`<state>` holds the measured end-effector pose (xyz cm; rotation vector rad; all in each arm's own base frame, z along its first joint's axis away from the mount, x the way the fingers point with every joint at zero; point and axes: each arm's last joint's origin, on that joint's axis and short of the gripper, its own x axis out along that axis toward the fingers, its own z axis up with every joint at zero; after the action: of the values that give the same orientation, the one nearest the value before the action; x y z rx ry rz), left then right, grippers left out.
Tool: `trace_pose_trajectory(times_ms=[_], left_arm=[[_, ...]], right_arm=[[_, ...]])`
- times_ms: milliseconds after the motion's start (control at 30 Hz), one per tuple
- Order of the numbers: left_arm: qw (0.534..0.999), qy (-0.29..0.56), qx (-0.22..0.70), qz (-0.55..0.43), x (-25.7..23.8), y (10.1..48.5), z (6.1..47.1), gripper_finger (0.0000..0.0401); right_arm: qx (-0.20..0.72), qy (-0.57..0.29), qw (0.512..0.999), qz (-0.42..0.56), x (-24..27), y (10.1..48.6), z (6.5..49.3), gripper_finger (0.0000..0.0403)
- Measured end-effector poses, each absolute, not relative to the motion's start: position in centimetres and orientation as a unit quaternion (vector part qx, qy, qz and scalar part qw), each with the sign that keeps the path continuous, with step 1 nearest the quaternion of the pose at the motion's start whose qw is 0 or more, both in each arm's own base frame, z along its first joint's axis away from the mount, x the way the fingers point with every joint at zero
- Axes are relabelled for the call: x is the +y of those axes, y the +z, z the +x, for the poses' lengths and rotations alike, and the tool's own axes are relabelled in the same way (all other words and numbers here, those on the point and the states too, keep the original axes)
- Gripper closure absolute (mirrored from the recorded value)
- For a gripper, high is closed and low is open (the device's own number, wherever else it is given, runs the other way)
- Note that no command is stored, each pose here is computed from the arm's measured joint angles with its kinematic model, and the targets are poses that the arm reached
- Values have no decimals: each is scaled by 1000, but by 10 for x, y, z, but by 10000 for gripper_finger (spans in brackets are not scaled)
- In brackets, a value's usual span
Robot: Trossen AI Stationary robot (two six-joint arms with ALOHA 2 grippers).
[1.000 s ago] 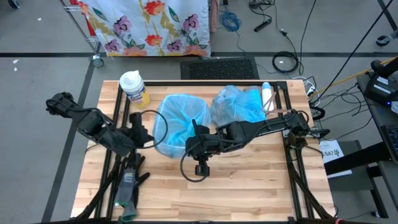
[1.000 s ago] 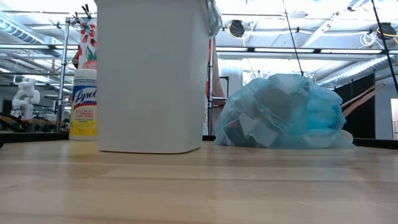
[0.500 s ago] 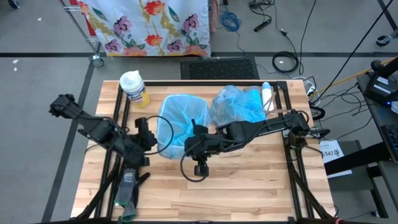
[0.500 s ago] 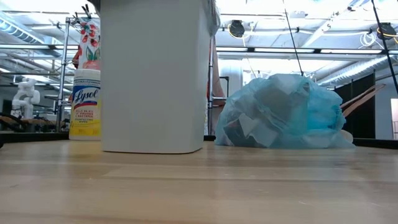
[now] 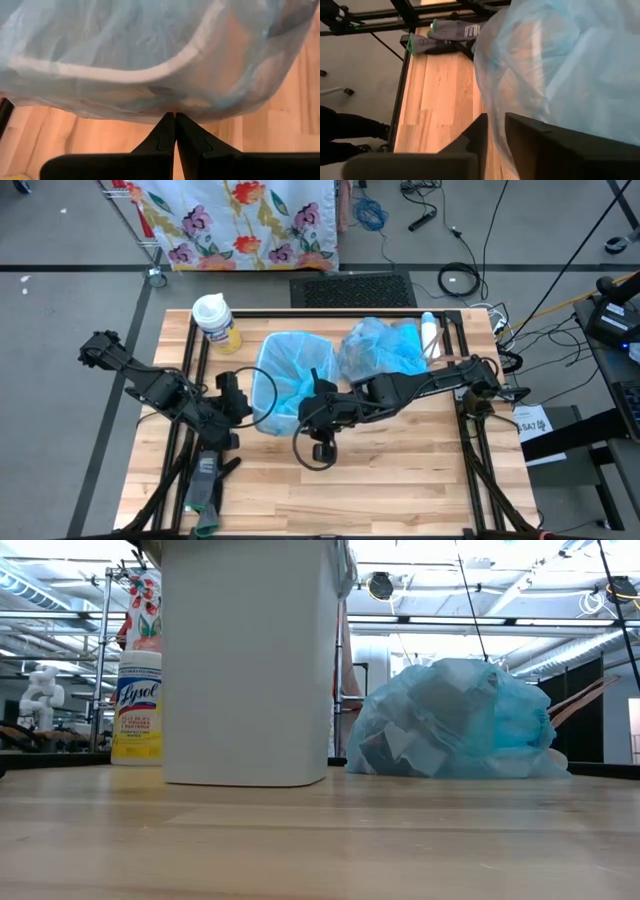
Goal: Place trash/remove bag and relplace
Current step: Insert the new trash bag into the trash bin
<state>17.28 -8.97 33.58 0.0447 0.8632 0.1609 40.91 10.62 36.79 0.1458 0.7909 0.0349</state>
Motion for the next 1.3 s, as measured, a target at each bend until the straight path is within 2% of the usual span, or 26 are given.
trace_pose_trajectory(times_ms=[200,400,600,833,1067,1200,1300], left_arm=[[903,74,422,11,-90,335,173,386],[906,76,416,-8,-90,340,170,386],[915,68,396,-31,-88,351,161,386],[923,83,370,-62,-81,359,150,386],[940,73,324,-73,-73,369,129,386],[940,83,319,-87,-68,357,118,386],[943,81,309,-96,-67,343,117,386]], right_arm=[[382,24,921,73,105,380,398,298],[397,5,908,132,99,399,373,288],[406,-34,898,165,97,415,346,312],[446,-111,881,116,121,409,317,395],[423,-171,884,101,157,384,307,401],[416,-174,883,128,171,352,310,402],[379,-157,898,162,174,332,314,402]])
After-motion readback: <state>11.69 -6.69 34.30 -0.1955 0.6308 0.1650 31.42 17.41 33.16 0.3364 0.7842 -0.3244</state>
